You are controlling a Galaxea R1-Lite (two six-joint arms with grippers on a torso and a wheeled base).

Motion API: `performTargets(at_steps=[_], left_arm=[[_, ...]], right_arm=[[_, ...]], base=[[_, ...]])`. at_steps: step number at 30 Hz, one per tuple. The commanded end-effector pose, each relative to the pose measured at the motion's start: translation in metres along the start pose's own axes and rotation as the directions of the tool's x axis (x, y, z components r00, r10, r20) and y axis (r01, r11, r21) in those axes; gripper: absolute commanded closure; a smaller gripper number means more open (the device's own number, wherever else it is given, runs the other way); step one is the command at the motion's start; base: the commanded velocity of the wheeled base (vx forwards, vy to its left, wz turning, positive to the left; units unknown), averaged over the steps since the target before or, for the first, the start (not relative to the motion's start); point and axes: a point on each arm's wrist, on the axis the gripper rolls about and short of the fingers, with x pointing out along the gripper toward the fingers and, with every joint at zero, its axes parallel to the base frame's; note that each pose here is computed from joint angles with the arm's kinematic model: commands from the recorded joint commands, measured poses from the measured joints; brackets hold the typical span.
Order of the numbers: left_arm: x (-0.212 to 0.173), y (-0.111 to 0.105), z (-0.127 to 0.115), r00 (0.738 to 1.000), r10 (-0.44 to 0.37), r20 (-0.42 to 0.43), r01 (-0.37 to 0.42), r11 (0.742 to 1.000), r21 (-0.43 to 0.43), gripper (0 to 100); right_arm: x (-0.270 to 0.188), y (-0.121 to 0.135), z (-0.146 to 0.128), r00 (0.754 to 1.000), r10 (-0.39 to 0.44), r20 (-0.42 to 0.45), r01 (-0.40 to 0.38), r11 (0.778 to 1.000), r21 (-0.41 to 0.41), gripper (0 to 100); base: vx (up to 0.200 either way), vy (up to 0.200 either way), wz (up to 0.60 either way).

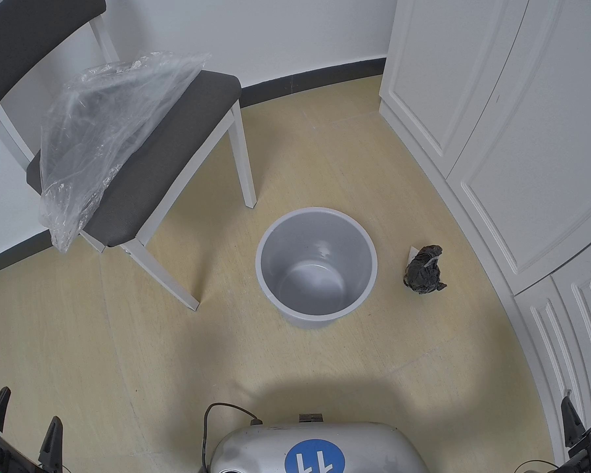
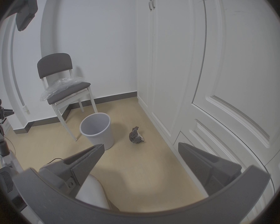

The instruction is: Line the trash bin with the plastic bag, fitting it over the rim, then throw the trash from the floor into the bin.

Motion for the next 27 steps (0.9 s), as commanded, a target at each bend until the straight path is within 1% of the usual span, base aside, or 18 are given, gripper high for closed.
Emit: performTargets(at_steps=[1,3,4,7,8,9,10,11,12,13,16,18,20,21,22,23,27], left_arm=[[0.0,0.0,-0.005,1.0,0.009,-0.005,-0.009,1.0,-0.024,0],[0.0,0.0,-0.005,1.0,0.02,-0.007,-0.02,0.999,-0.047,0],[0.0,0.001,-0.005,0.999,0.038,-0.008,-0.039,0.996,-0.074,0],[0.0,0.001,-0.005,0.999,0.045,-0.007,-0.045,0.995,-0.087,0],[0.0,0.001,-0.005,0.999,0.045,-0.007,-0.045,0.995,-0.087,0],[0.0,0.001,-0.005,0.999,0.046,-0.007,-0.047,0.995,-0.088,0],[0.0,0.001,-0.005,0.999,0.046,-0.007,-0.047,0.995,-0.088,0],[0.0,0.001,-0.005,0.998,0.055,-0.007,-0.056,0.994,-0.09,0],[0.0,0.001,-0.005,0.998,0.061,-0.006,-0.062,0.994,-0.091,0],[0.0,0.001,-0.005,0.998,0.061,-0.006,-0.062,0.994,-0.09,0],[0.0,0.001,-0.005,0.998,0.061,-0.006,-0.062,0.994,-0.09,0],[0.0,0.001,-0.005,0.998,0.061,-0.006,-0.062,0.994,-0.09,0],[0.0,0.001,-0.005,0.998,0.062,-0.004,-0.062,0.994,-0.09,0],[0.0,0.001,-0.005,0.998,0.061,-0.006,-0.062,0.994,-0.091,0],[0.0,0.001,-0.005,0.998,0.063,-0.006,-0.063,0.994,-0.091,0],[0.0,0.001,-0.005,0.998,0.063,-0.006,-0.063,0.993,-0.096,0],[0.0,0.001,-0.005,0.998,0.066,-0.006,-0.066,0.992,-0.106,0]], right_arm=[[0.0,0.0,-0.005,1.0,0.0,0.002,0.0,1.0,0.004,0],[0.0,0.0,-0.005,1.0,0.0,0.002,0.0,1.0,0.004,0],[0.0,0.0,-0.005,1.0,0.0,0.002,0.0,1.0,0.004,0],[0.0,0.0,-0.004,1.0,0.002,0.007,-0.002,1.0,0.012,0],[-0.001,0.0,0.0,1.0,-0.002,0.031,0.001,0.999,0.036,0],[-0.002,0.0,0.009,0.996,-0.003,0.086,-0.005,0.996,0.092,0],[-0.002,0.0,0.009,0.996,-0.003,0.086,-0.005,0.996,0.092,0],[-0.011,-0.001,0.035,0.974,-0.003,0.225,-0.049,0.973,0.223,0],[-0.016,-0.001,0.047,0.965,-0.007,0.261,-0.064,0.963,0.261,0],[-0.017,-0.001,0.05,0.965,-0.01,0.262,-0.059,0.966,0.253,0],[-0.018,-0.002,0.056,0.97,-0.018,0.241,-0.028,0.982,0.188,0],[-0.014,-0.002,0.062,0.976,-0.016,0.216,-0.022,0.985,0.173,0],[-0.013,-0.002,0.067,0.978,-0.017,0.209,-0.019,0.985,0.173,0],[-0.006,-0.002,0.081,0.982,-0.014,0.186,-0.019,0.985,0.173,0],[-0.006,-0.002,0.081,0.982,-0.014,0.186,-0.019,0.985,0.173,0],[0.0,-0.003,0.092,0.986,-0.013,0.165,-0.017,0.983,0.181,0],[0.003,-0.003,0.096,0.989,-0.01,0.15,-0.017,0.984,0.176,0]], base=[[0.0,0.0,0.0],[0.0,0.0,0.0],[0.0,0.0,0.0],[0.0,0.0,0.0],[0.0,0.0,0.0],[0.0,0.0,0.0],[0.0,0.0,0.0],[0.0,0.0,0.0],[0.0,0.0,0.0],[0.0,0.0,0.0],[0.0,0.0,0.0],[0.0,0.0,0.0],[0.0,0.0,0.0],[0.0,0.0,0.0],[0.0,0.0,0.0],[0.0,0.0,0.0],[0.0,0.0,0.0]])
